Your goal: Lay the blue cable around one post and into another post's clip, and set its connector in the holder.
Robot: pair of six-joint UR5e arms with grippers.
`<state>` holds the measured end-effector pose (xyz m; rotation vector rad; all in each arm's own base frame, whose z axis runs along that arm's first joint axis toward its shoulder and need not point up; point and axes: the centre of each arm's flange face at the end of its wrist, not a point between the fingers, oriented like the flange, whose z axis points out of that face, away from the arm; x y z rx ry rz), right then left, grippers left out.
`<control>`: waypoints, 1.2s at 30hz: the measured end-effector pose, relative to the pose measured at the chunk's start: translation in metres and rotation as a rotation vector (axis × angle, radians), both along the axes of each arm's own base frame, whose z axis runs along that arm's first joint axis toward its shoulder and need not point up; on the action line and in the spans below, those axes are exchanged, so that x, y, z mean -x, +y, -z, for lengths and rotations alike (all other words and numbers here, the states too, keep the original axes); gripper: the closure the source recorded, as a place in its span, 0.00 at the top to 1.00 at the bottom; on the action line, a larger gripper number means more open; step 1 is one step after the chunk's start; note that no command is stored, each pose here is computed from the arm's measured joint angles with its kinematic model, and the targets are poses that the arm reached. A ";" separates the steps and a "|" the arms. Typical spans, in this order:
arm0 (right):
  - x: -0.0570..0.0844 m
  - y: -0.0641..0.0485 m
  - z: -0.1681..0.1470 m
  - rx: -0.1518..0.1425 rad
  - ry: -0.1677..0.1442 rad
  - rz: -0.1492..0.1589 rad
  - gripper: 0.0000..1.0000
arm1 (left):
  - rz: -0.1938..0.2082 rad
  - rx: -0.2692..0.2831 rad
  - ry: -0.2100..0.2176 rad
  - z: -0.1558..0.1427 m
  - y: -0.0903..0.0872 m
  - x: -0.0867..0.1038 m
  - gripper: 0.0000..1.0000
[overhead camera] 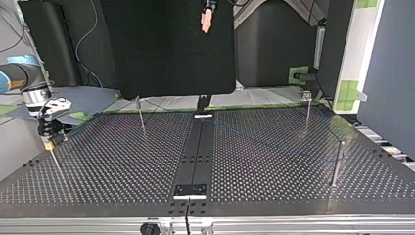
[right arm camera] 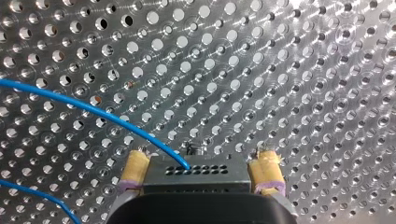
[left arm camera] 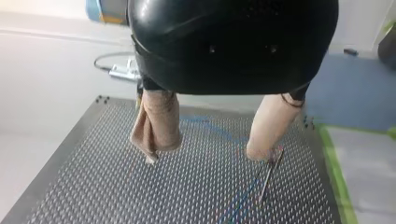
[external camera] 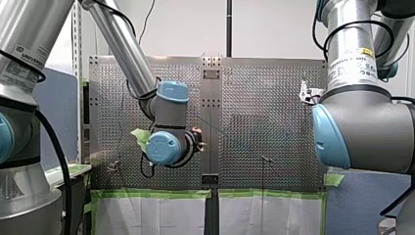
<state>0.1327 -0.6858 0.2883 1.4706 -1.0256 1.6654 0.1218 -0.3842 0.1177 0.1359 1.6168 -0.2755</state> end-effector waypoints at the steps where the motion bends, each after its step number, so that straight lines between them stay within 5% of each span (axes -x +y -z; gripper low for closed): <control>1: 0.000 0.000 0.000 0.000 0.000 0.000 0.98 | 0.013 -0.001 0.001 0.000 -0.001 0.004 1.00; 20: 0.000 0.000 0.000 0.000 0.000 0.000 0.98 | 0.173 -0.002 0.002 0.000 -0.015 0.065 1.00; 27: 0.000 0.000 0.000 0.000 0.000 0.000 0.98 | 0.163 0.010 0.006 0.000 -0.016 0.057 1.00; 36: 0.000 0.000 0.000 0.000 0.000 0.000 0.98 | 0.162 0.045 -0.016 -0.005 -0.024 0.024 1.00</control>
